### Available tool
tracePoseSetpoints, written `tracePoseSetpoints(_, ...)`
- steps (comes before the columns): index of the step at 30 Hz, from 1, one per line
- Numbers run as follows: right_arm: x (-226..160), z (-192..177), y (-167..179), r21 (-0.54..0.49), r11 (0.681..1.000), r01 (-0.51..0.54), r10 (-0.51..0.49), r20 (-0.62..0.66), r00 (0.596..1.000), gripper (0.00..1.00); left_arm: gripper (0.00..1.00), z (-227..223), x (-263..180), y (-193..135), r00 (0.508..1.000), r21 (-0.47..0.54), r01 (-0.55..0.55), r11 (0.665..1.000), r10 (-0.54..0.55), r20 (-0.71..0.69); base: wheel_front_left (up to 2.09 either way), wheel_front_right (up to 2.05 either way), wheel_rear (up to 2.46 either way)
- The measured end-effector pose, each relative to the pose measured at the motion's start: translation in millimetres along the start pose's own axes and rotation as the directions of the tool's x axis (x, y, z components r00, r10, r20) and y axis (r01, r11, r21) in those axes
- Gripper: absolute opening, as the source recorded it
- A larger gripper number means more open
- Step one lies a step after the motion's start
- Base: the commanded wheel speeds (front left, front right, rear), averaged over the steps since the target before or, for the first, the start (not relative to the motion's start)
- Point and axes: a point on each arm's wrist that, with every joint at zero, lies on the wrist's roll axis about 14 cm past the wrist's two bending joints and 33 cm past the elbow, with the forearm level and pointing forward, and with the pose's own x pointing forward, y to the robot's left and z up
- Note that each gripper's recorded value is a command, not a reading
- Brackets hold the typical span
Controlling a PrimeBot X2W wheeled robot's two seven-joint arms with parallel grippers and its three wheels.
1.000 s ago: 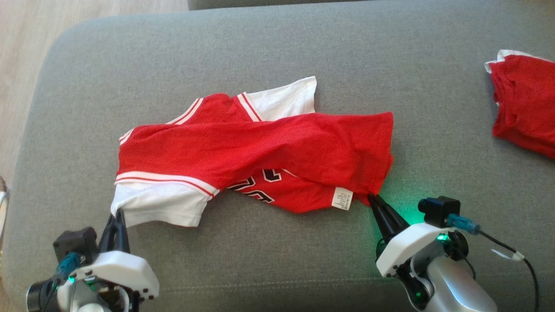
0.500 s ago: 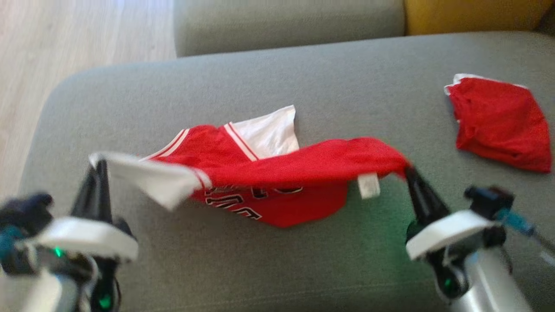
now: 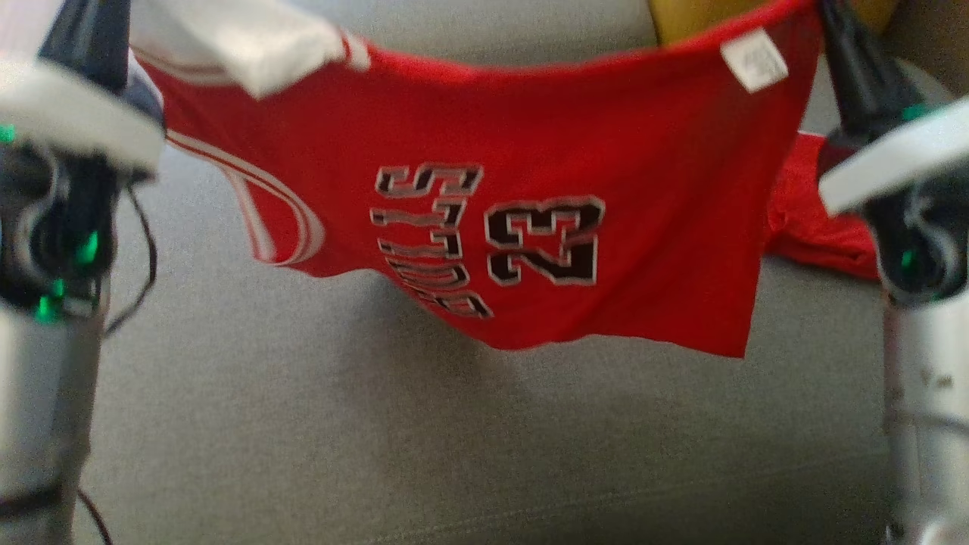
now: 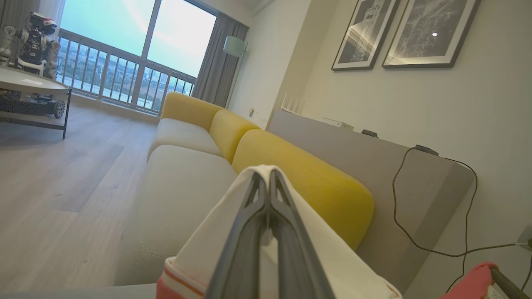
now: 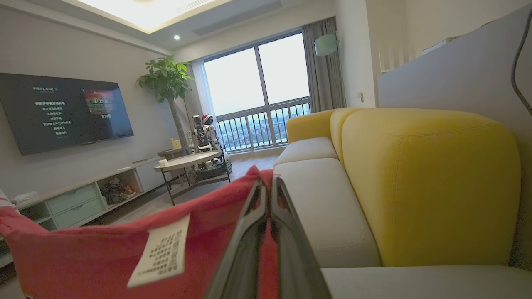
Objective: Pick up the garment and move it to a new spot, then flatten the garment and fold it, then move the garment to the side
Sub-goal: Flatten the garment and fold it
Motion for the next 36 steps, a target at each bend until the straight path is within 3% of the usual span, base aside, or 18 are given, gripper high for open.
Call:
tracePoseSetpoints(5, 43.7, -4.5, -10.3, -0.028, 0.999, 0.029, -0.03, -0.055, 0.998, 0.0, 0.0, -5.5, 54.2, 7.7, 0.999, -0.005, -0.017, 1.0, 0.016, -0.051, 0.0, 0.0, 0.0)
tracePoseSetpoints(9, 93.1, -5.0, -12.8, -0.07, 0.997, 0.032, -0.036, -0.052, 0.998, 0.0, 0.0, -11.9, 106.8, 12.2, 0.997, 0.096, 0.002, 0.995, 0.005, -0.077, 0.0, 0.0, 0.0)
tracePoseSetpoints(17, 178.0, -18.3, -23.5, -0.159, 0.986, 0.047, -0.029, 0.114, 0.993, 0.0, 0.0, 6.2, 193.6, 32.4, 0.982, 0.342, 0.019, 0.939, -0.082, 0.172, 0.0, 0.0, 0.0)
tracePoseSetpoints(22, 205.4, -52.5, -37.7, -0.208, 0.977, 0.048, -0.019, 0.137, 0.99, 0.0, 0.0, -13.3, 214.5, 48.1, 0.957, 0.312, 0.042, 0.949, -0.128, 0.261, 0.0, 0.0, 0.0)
tracePoseSetpoints(28, 190.1, -173.5, -54.3, -0.191, 0.981, 0.029, -0.054, -0.124, 0.991, 0.0, 0.0, -115.4, 175.6, 115.1, 0.998, 0.245, -0.008, 0.969, -0.006, 0.059, 0.0, 0.0, 0.0)
tracePoseSetpoints(29, 190.1, -173.5, -54.3, -0.191, 0.981, 0.029, -0.054, -0.124, 0.991, 0.0, 0.0, -115.4, 175.6, 115.1, 0.998, 0.245, -0.008, 0.969, -0.006, 0.059, 0.0, 0.0, 0.0)
tracePoseSetpoints(32, 155.9, -228.9, -65.6, -0.17, 0.984, 0.046, -0.093, -0.277, 0.956, 0.0, 0.0, -162.8, 128.1, 142.7, 0.996, 0.2, -0.063, 0.978, 0.075, -0.051, 0.0, 0.0, 0.0)
tracePoseSetpoints(36, 106.3, -261.2, -82.7, -0.147, 0.984, 0.102, -0.157, -0.427, 0.89, 0.0, 0.0, -213.6, 59.8, 142.3, 0.974, 0.122, -0.098, 0.988, 0.121, -0.193, 0.0, 0.0, 0.0)
